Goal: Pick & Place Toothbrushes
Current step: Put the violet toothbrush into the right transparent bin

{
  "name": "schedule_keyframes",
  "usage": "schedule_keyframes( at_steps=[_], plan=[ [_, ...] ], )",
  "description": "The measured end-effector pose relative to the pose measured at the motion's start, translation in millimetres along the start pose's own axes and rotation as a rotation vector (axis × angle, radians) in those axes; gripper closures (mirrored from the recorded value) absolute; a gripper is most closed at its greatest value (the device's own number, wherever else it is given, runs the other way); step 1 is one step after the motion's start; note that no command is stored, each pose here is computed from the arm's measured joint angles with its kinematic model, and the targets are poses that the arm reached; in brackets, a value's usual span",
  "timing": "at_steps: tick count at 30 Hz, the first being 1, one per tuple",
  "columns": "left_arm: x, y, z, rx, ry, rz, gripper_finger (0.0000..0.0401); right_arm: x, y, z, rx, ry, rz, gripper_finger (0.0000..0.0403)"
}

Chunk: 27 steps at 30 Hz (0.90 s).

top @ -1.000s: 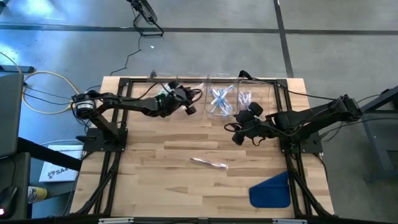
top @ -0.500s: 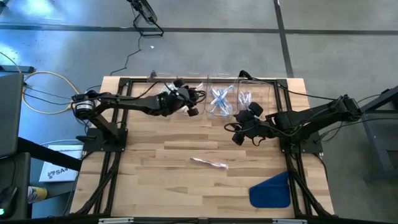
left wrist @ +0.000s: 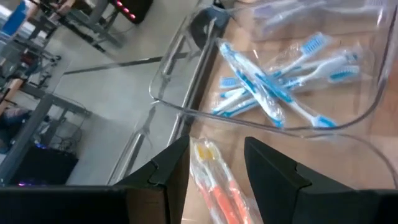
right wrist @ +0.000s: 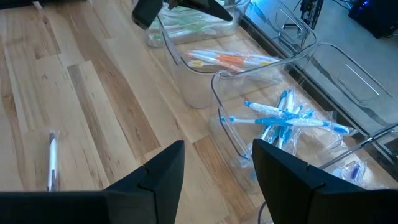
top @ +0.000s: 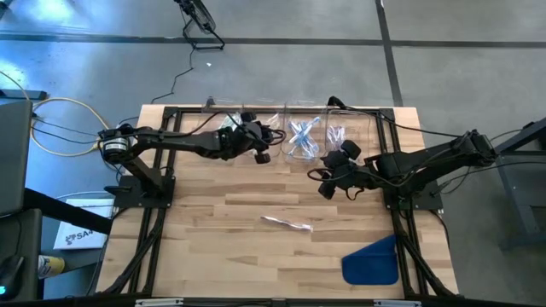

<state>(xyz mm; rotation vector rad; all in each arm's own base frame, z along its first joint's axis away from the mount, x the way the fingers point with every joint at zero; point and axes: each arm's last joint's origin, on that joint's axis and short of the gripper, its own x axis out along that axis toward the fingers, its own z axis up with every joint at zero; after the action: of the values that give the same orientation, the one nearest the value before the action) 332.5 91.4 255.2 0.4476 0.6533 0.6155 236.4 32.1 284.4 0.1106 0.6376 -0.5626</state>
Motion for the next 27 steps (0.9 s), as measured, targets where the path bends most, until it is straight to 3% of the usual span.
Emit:
schedule_keyframes(
  at_steps=[8,20,27],
  plan=[
    [-0.8,-2.3,0.3,0.005,-0.005,-0.022,0.0253,0.0,0.0,0.0,0.0,0.0,0.0,0.022],
    [-23.6,-28.9,28.2,0.212,-0.206,-0.017,0.0253,0.0,0.0,0.1,0.003,-0.001,0.0,0.022],
    [-39.8,-49.5,36.8,0.292,-0.277,-0.069,0.0253,0.0,0.0,0.0,0.003,0.0,0.0,0.022]
  ],
)
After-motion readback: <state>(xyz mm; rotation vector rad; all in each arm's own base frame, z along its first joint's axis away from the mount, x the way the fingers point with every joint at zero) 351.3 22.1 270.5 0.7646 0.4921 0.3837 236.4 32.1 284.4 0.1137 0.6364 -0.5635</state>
